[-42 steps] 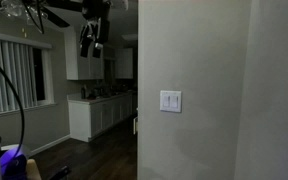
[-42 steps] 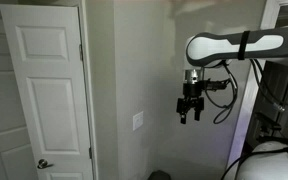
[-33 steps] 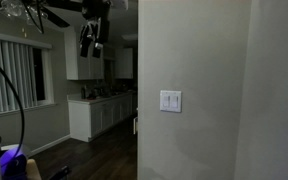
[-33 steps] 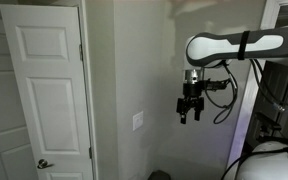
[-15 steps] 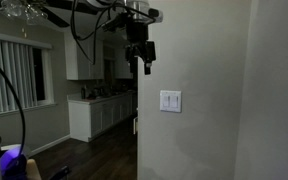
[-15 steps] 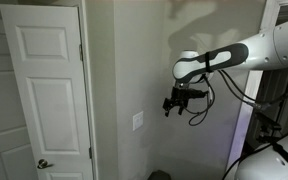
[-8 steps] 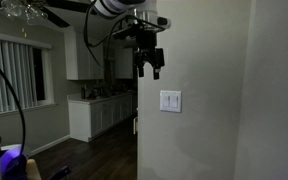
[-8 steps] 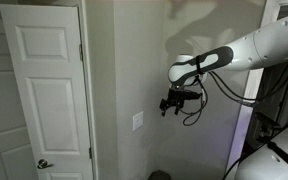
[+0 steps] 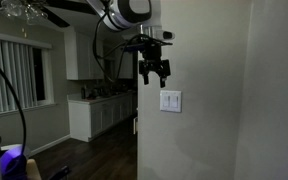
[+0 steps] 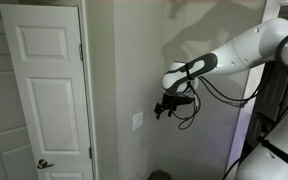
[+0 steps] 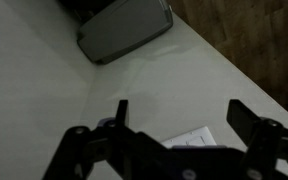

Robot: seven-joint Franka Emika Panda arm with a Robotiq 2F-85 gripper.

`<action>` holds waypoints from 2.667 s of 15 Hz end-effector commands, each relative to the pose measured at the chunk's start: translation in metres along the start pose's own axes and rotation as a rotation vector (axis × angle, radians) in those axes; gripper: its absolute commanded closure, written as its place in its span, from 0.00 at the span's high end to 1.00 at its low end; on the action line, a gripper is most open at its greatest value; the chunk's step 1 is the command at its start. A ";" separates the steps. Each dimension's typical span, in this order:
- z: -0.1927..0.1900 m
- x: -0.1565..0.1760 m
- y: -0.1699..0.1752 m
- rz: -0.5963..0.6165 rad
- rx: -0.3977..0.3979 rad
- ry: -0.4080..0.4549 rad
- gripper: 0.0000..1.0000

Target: Turn on the light switch on the right.

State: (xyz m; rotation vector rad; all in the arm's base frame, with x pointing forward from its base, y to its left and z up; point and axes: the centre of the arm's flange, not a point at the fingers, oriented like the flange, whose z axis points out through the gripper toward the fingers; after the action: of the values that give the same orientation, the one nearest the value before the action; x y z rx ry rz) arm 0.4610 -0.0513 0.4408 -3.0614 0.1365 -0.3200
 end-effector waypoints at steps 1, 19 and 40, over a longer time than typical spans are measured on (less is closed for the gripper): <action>0.019 0.007 0.001 -0.079 0.003 0.054 1.00; 0.083 0.015 -0.019 -0.191 0.041 0.146 1.00; 0.143 0.072 0.008 -0.171 0.146 0.434 0.00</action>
State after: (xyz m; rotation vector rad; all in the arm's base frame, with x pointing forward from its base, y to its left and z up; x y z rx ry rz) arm 0.5525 -0.0488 0.3333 -2.8303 -0.0976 -0.9485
